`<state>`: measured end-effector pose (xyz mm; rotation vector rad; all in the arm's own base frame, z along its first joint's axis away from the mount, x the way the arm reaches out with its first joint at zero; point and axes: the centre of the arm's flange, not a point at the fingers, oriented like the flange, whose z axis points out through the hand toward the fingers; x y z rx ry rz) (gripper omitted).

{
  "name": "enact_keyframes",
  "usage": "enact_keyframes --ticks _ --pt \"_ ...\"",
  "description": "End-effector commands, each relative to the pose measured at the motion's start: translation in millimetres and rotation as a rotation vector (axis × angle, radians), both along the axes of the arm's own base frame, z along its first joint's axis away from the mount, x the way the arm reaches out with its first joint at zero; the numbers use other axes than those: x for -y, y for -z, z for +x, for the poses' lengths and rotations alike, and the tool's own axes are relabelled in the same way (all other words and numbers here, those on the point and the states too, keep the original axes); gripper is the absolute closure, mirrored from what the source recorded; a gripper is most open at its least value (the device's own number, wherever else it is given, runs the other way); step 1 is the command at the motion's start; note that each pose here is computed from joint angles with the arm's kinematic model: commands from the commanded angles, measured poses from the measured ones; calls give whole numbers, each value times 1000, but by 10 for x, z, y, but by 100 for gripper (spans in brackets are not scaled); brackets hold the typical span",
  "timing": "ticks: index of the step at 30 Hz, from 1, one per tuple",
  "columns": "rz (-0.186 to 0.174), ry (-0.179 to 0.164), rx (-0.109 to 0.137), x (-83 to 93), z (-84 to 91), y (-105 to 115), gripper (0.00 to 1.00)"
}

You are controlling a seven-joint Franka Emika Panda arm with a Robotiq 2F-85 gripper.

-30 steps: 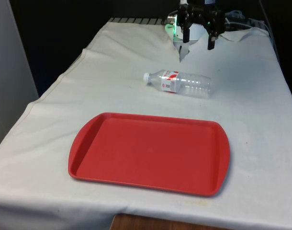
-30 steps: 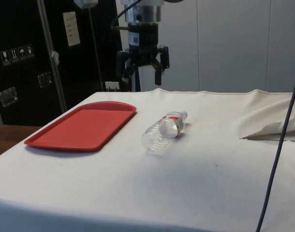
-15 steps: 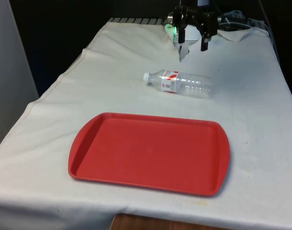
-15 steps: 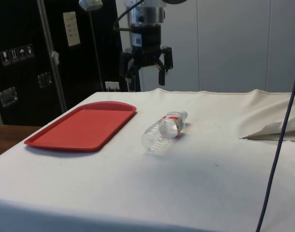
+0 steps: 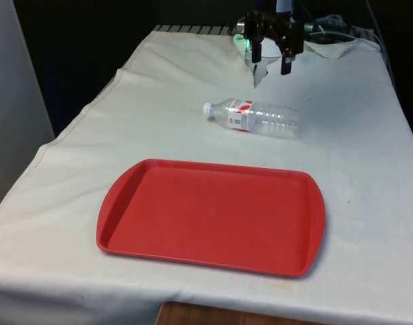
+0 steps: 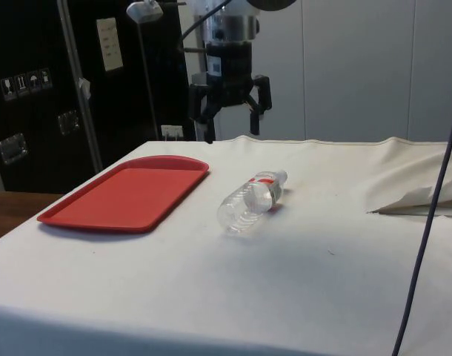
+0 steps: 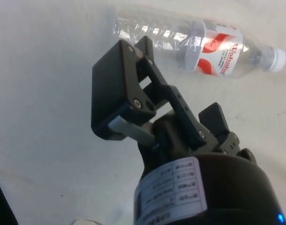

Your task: Place the bottle upright on the tray.

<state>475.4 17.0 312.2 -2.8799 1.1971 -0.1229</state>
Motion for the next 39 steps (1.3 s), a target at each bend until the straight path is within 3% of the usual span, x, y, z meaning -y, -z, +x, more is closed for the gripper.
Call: enact_keyframes --ticks 1,5,6,7,13,14,15,21,23,24,25,31,32,33,39 --pt "4 12 9 10 -19 3 0" --pt "4 30 5 24 -41 36 0" --pt "1 21 -6 15 -30 37 0" --pt "4 33 5 29 -43 39 0" --pt "5 59 11 52 -56 66 0" --pt "4 47 -4 39 -54 69 0" --pt "4 61 11 52 -58 73 0" --pt "8 89 11 61 -92 119 0" --pt "10 98 9 62 -98 130 0" --pt "7 88 -4 58 -99 128 0" --pt "11 103 8 62 -101 138 0" --pt "17 136 2 59 -104 184 0" --pt "11 127 -10 58 -110 175 0" --pt "18 141 1 59 -103 192 0" --pt "21 178 -4 64 -103 251 0"
